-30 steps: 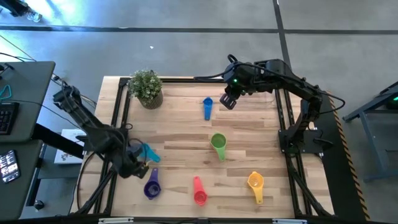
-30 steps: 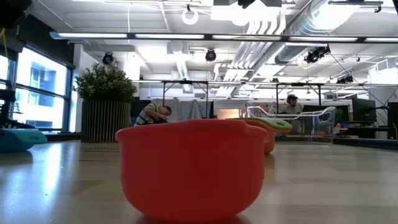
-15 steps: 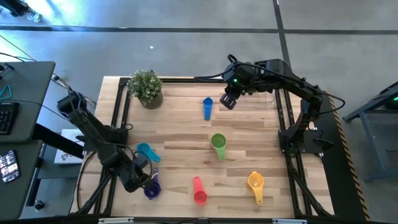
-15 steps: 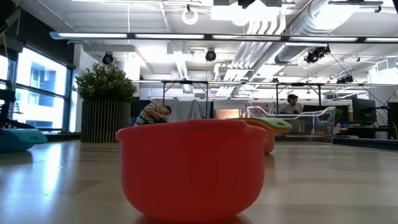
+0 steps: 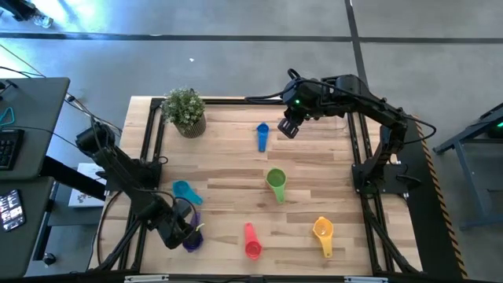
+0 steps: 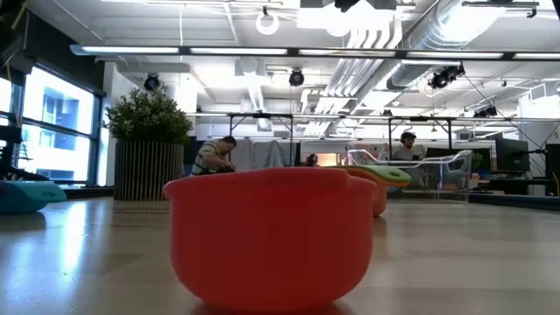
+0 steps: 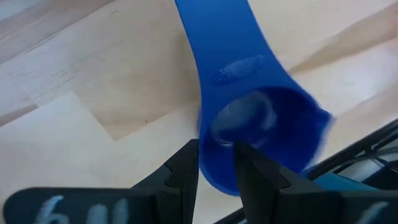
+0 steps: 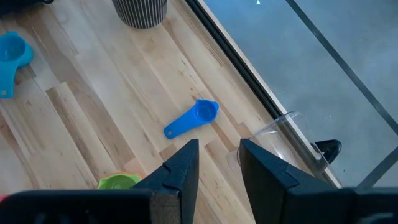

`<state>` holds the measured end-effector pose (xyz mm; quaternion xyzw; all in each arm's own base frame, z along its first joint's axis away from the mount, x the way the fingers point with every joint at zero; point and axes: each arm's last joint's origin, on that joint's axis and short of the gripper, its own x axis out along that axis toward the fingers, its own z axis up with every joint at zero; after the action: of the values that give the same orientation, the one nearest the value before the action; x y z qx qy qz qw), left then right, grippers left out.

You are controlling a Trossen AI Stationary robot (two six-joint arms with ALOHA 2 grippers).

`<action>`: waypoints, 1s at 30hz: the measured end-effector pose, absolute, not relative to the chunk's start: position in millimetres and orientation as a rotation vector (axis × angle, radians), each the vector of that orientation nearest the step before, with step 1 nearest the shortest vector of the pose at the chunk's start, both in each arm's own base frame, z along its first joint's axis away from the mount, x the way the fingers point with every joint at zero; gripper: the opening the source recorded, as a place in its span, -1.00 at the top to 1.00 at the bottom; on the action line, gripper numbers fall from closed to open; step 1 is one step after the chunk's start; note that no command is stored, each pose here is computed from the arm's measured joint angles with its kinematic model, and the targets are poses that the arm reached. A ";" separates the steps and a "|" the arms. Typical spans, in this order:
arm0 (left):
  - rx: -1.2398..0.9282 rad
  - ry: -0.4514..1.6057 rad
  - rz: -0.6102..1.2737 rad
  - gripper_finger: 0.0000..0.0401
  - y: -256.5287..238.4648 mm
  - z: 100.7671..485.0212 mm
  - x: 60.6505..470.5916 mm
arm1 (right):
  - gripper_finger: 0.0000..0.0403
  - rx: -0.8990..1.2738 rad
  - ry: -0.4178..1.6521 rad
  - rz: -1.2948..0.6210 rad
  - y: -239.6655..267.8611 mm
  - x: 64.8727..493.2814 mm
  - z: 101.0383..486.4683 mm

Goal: Nest measuring cups in basket
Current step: Stack the dark blue measuring cup on top of the green measuring cup

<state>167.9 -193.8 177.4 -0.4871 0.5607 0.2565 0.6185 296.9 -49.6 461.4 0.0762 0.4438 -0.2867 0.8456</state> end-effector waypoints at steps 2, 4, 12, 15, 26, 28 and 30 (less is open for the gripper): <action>-1.109 1.300 0.603 0.55 -195.0 173.2 168.7 | 0.46 0.160 0.936 -0.605 -49.6 296.9 461.4; -1.105 1.302 0.608 0.55 -196.6 169.6 170.1 | 0.46 0.160 0.936 -0.605 -49.6 296.9 461.4; -1.127 1.295 0.603 0.55 -199.3 166.9 172.9 | 0.46 0.155 0.938 -0.602 -49.7 297.1 461.3; -1.133 1.310 0.620 0.56 -198.8 166.5 172.0 | 0.46 0.154 0.939 -0.602 -49.7 297.1 461.3; -1.043 1.370 0.581 0.88 -198.5 158.7 174.7 | 0.46 0.154 0.939 -0.602 -49.7 297.1 461.3; -1.028 1.367 0.560 0.96 -196.7 159.1 177.3 | 0.46 0.154 0.939 -0.601 -49.7 297.1 461.3; -1.023 1.358 0.531 0.97 -194.6 161.9 179.8 | 0.46 0.154 0.939 -0.602 -49.7 297.1 461.3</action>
<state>179.8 -194.6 161.9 -0.4467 0.5929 0.2316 0.6288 297.1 -49.7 461.3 0.0729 0.4450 -0.2852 0.8458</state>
